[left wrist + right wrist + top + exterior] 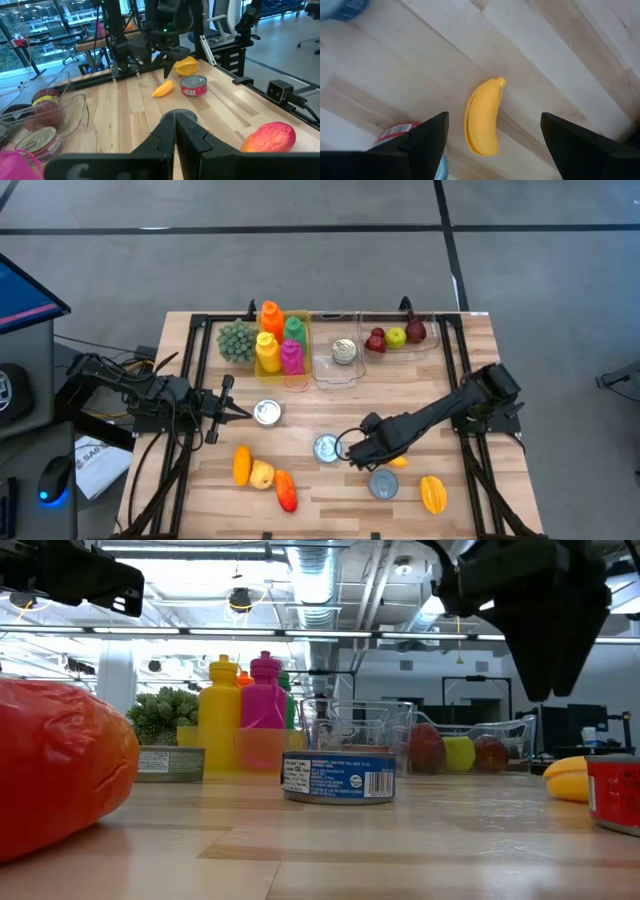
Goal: Pick & Place Food Item
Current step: Put the yellow banana into the right transparent bin
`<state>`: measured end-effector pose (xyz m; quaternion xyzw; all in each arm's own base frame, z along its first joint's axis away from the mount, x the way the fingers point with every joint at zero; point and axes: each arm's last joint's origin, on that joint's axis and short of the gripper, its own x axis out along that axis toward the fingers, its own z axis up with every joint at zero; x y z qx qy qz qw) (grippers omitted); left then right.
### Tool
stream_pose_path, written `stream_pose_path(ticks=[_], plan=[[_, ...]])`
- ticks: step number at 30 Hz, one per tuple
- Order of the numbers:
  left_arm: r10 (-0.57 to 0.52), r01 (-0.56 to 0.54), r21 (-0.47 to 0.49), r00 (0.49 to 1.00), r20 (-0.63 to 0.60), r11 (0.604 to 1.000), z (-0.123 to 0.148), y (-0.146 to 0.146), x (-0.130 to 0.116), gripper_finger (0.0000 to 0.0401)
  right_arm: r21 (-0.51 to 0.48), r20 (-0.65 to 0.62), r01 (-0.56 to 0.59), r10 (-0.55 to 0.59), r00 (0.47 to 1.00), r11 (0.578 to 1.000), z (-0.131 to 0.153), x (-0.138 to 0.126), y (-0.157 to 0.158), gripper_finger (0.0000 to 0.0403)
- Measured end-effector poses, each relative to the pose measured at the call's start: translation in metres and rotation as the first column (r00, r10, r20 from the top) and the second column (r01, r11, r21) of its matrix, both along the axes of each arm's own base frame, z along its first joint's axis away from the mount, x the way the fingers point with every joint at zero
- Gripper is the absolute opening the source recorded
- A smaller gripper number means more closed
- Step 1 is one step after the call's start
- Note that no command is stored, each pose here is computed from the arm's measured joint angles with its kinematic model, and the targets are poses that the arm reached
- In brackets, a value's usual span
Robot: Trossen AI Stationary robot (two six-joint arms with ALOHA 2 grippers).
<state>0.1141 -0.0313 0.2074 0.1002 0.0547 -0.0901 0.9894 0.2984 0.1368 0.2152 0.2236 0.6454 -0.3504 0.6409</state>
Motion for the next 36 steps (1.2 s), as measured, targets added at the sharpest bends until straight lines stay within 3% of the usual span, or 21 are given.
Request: stream_pose_path(ticks=[10,19,36], plan=[[0.000,0.000,0.000,1.000,0.000,1.000,0.000,0.000,0.000,0.0002,-0.018,0.001,0.034,-0.034,0.999,0.999,0.000,-0.005,0.007,0.0310],[0.000,0.000,0.000,1.000,0.000,1.000,0.000,0.000,0.000,0.0002,-0.036,-0.017,0.097,-0.097,0.995,0.995,-0.037,-0.025,0.015,0.0310],[0.001,-0.001,0.000,1.000,0.000,1.000,0.000,0.000,0.000,0.0002,0.034,0.049,0.025,-0.027,0.998,0.999,-0.047,-0.017,0.014,0.0311]])
